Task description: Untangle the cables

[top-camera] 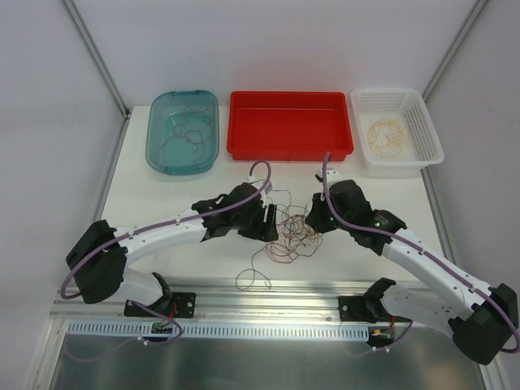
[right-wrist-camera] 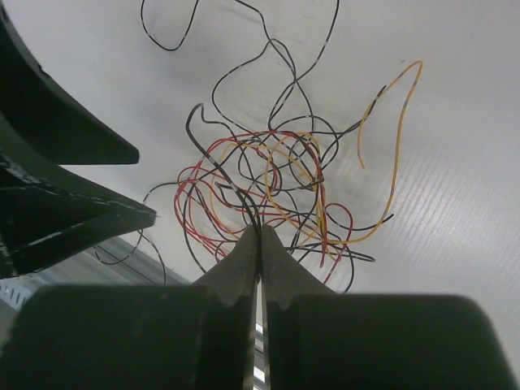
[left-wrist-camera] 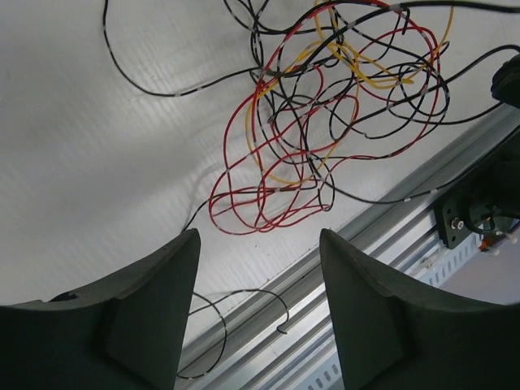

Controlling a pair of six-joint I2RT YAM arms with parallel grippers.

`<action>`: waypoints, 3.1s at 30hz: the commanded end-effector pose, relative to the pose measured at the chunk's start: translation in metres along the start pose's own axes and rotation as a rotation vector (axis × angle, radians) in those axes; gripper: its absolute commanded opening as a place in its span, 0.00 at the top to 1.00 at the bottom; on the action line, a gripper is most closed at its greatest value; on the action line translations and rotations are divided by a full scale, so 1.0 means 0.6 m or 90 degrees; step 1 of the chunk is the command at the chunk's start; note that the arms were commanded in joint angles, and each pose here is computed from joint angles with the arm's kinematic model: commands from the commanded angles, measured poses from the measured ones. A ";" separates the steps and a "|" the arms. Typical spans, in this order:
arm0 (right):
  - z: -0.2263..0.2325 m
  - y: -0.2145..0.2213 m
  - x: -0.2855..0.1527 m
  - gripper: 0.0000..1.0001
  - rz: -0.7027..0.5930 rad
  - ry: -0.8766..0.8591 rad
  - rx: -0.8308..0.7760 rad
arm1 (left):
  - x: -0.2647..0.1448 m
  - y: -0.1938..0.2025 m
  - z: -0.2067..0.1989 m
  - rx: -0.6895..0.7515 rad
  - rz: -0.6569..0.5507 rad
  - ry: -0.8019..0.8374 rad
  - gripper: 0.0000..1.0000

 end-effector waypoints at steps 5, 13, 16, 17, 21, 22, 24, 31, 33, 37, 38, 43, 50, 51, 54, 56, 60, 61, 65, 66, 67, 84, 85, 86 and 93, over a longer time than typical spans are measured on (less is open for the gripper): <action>0.000 0.001 -0.010 0.99 -0.013 0.001 -0.005 | 0.042 -0.031 -0.052 0.069 -0.031 0.004 0.50; -0.013 0.008 -0.006 0.99 -0.012 0.035 -0.007 | 0.076 -0.015 -0.040 0.077 -0.002 -0.030 0.69; -0.013 0.008 -0.007 0.99 -0.013 0.036 -0.008 | 0.074 -0.012 -0.037 0.082 0.000 -0.033 0.70; -0.013 0.007 -0.009 0.99 -0.016 0.035 -0.008 | 0.075 -0.015 -0.032 0.083 -0.010 -0.046 0.70; -0.018 0.008 -0.009 0.99 -0.017 0.048 -0.009 | 0.076 -0.013 -0.028 0.084 -0.006 -0.055 0.86; -0.020 0.007 -0.009 0.99 -0.018 0.053 -0.008 | 0.075 -0.013 -0.029 0.085 -0.007 -0.054 0.89; -0.022 0.009 -0.009 0.99 -0.016 0.055 -0.004 | 0.071 -0.014 -0.030 0.084 -0.008 -0.050 0.97; -0.052 0.021 -0.013 0.99 0.000 0.122 0.014 | 0.013 -0.034 -0.027 0.097 -0.073 -0.063 1.00; -0.069 0.031 -0.014 0.99 0.020 0.155 0.027 | -0.025 -0.054 -0.025 0.092 -0.113 -0.069 1.00; -0.122 0.050 -0.022 0.99 0.043 0.242 0.088 | -0.119 -0.094 0.015 0.037 -0.184 -0.110 1.00; -0.131 0.054 -0.025 0.99 0.047 0.254 0.101 | -0.159 -0.108 0.019 0.018 -0.223 -0.097 1.00; -0.179 0.065 -0.052 0.99 0.046 0.304 0.204 | -0.305 -0.156 0.072 -0.038 -0.382 -0.148 1.00; -0.203 0.041 -0.097 0.99 -0.003 0.344 0.263 | -0.433 -0.166 0.114 -0.043 -0.508 -0.311 1.00; -0.205 0.039 -0.108 0.99 -0.012 0.350 0.271 | -0.438 -0.161 0.124 -0.041 -0.504 -0.344 1.00; -0.210 0.015 -0.144 0.99 -0.050 0.376 0.268 | -0.451 -0.156 0.151 -0.053 -0.510 -0.430 1.00; -0.212 -0.005 -0.171 0.99 -0.068 0.391 0.265 | -0.458 -0.153 0.168 -0.066 -0.517 -0.488 1.00; -0.218 -0.041 -0.215 0.99 -0.115 0.415 0.276 | -0.470 -0.146 0.204 -0.079 -0.515 -0.609 1.00; -0.217 -0.048 -0.221 0.99 -0.124 0.411 0.279 | -0.473 -0.145 0.209 -0.083 -0.515 -0.628 1.00; -0.203 -0.089 -0.255 0.99 -0.172 0.399 0.273 | -0.471 -0.147 0.232 -0.089 -0.497 -0.695 1.00; -0.203 -0.103 -0.270 0.99 -0.195 0.403 0.278 | -0.464 -0.144 0.240 -0.086 -0.482 -0.711 1.00; -0.199 -0.111 -0.278 0.99 -0.209 0.398 0.276 | -0.454 -0.143 0.247 -0.082 -0.465 -0.727 1.00; -0.182 -0.023 -0.141 0.77 -0.062 0.192 0.312 | -0.263 -0.121 0.249 0.004 -0.337 -0.381 1.00; -0.186 -0.004 -0.126 0.70 -0.039 0.195 0.321 | -0.255 -0.121 0.240 0.016 -0.331 -0.343 1.00; -0.188 0.020 -0.113 0.65 -0.010 0.200 0.331 | -0.250 -0.118 0.240 0.026 -0.320 -0.334 1.00; -0.158 -0.020 -0.125 0.26 -0.048 0.149 0.220 | -0.228 -0.109 0.226 0.069 -0.281 -0.256 1.00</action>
Point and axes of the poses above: each gripper's point midway between its finger pads, its own x axis out along the fingers, its own z axis along the line the jaws close on, y = z × x, the point moved 6 cm from there along -x, back along the fingers, and after that the axes turned 9 degrees about -x, right-handed, at the moved point
